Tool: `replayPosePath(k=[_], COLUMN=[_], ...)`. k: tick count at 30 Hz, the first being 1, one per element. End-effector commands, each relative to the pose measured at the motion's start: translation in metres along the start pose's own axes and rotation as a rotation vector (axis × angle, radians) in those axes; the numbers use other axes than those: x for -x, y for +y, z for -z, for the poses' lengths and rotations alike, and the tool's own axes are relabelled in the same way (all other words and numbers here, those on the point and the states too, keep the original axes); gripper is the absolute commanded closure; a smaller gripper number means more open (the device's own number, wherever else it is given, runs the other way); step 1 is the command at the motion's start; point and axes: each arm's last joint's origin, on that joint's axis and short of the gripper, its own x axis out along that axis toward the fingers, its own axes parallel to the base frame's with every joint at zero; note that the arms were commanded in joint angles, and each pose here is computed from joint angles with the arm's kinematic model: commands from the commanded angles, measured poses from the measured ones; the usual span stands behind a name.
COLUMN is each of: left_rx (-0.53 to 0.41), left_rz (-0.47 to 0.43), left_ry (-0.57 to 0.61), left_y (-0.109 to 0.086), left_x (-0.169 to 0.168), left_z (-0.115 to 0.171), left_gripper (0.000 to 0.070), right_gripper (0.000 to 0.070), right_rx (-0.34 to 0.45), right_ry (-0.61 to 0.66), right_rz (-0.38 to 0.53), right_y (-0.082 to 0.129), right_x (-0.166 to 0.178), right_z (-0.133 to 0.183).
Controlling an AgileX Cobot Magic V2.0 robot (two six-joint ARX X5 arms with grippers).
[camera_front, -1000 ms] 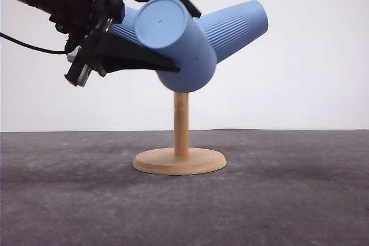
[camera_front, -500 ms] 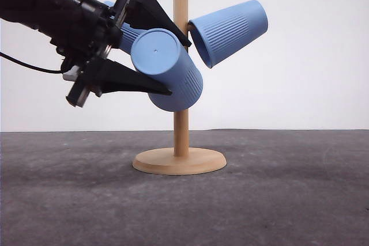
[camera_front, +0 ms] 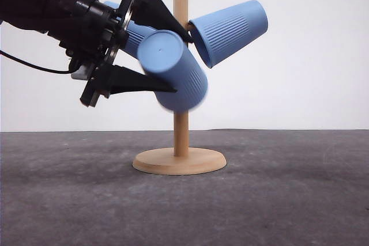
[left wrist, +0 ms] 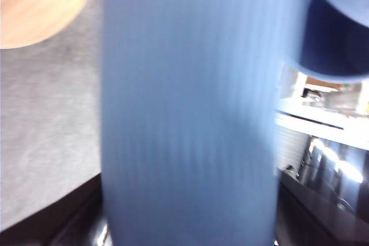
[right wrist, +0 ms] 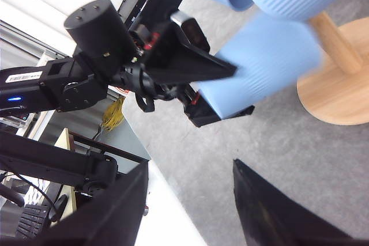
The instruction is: Place three cups
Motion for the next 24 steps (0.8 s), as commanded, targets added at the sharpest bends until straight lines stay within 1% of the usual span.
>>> replayPosePath(k=[1,5,6,13,19,24], left_rx=[-0.02,-0.022,-0.023,-0.029,-0.056,-0.087], left_rz=[0.021,0.027,0.028,0.029,0.049,0.054], left_ry=[0.011,0.03,0.032,0.05,0.14,0.188], left_y=[-0.0034,-0.0038,-0.0038,-0.0036,-0.0038,-0.0031], left_x=[-0.0032,-0.0032,-0.0032,-0.0031,-0.0029,-0.0026], left_z=[-0.0016,-0.001,-0.001,-0.0005,0.0022,0.0038], left_gripper=[0.0212,0.0145,0.0139,0.0139,0.0139,0.0141], right_gripper=[0.0404,0.0404,0.0404,0.0404,0.0404,0.0404], right_rx=[0.023,0.023,0.022,0.019,0.016,0.013], right_ry=[-0.003,-0.003,-0.003,-0.001,0.0,0.001], right_rz=[-0.002,-0.002,-0.002,-0.001,-0.001,-0.001], right_y=[0.0019,0.0019,0.0019,0.0019,0.0018,0.0018], right_x=[0.0002,0.0002,0.0002,0.0002,0.0002,0.0002], right_z=[-0.0029,-0.0029,-0.0028,-0.0025,-0.0022,-0.0022])
